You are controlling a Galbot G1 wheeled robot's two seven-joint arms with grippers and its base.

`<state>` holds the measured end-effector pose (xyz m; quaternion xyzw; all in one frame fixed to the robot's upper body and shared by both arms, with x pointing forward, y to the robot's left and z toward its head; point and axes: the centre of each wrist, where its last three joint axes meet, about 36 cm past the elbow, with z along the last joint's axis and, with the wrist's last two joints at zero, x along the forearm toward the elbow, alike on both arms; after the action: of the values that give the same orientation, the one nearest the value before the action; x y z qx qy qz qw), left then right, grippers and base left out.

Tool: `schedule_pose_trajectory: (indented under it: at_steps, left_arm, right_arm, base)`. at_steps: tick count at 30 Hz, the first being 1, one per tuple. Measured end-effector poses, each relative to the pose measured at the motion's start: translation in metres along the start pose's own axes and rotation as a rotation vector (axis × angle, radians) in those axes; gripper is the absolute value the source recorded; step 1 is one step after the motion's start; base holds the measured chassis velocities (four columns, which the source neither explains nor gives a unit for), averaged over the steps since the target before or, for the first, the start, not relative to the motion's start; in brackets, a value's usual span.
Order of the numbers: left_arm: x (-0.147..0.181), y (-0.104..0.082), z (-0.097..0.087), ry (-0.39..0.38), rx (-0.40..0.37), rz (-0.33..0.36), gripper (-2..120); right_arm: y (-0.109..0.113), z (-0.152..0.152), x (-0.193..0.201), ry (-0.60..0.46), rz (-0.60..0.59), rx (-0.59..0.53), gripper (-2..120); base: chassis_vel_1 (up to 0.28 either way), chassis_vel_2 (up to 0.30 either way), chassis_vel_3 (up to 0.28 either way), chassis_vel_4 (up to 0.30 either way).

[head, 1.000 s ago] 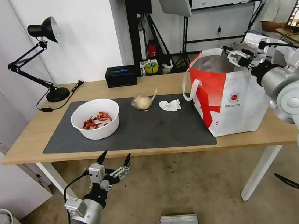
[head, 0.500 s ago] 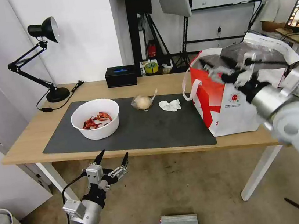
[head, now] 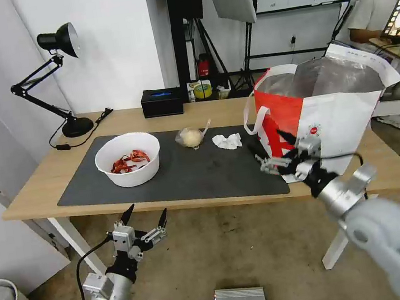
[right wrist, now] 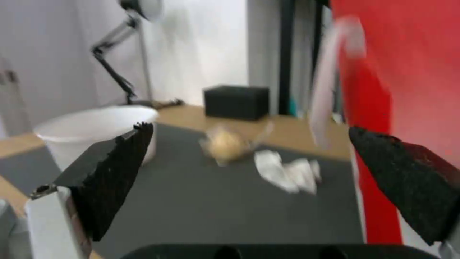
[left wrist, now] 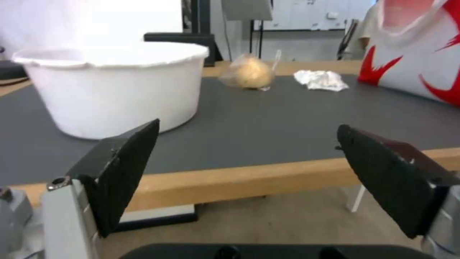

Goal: Pick up the trash from the table and place it into the takeout bag.

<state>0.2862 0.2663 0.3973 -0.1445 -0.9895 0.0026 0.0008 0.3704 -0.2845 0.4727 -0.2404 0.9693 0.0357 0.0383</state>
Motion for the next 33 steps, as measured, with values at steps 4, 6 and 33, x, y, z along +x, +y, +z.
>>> schedule_pose_trajectory:
  at_steps: [4,6,33]
  left_arm:
    - [0.001,0.003,0.006,0.017,-0.006,-0.018,100]
    - [0.003,0.004,0.010,0.030,-0.016,-0.034,100]
    - [0.002,0.005,0.020,0.080,-0.055,-0.121,100]
  right_arm:
    - [0.009,0.031,0.011,0.002,0.078,-0.010,100]
    - [0.018,0.049,0.019,-0.020,0.130,-0.013,100]
    - [0.070,0.095,0.052,0.015,0.225,-0.080,100]
  base:
    - [0.000,0.000,0.000,0.000]
    - [0.000,0.000,0.000,0.000]
    - [0.000,0.000,0.000,0.000]
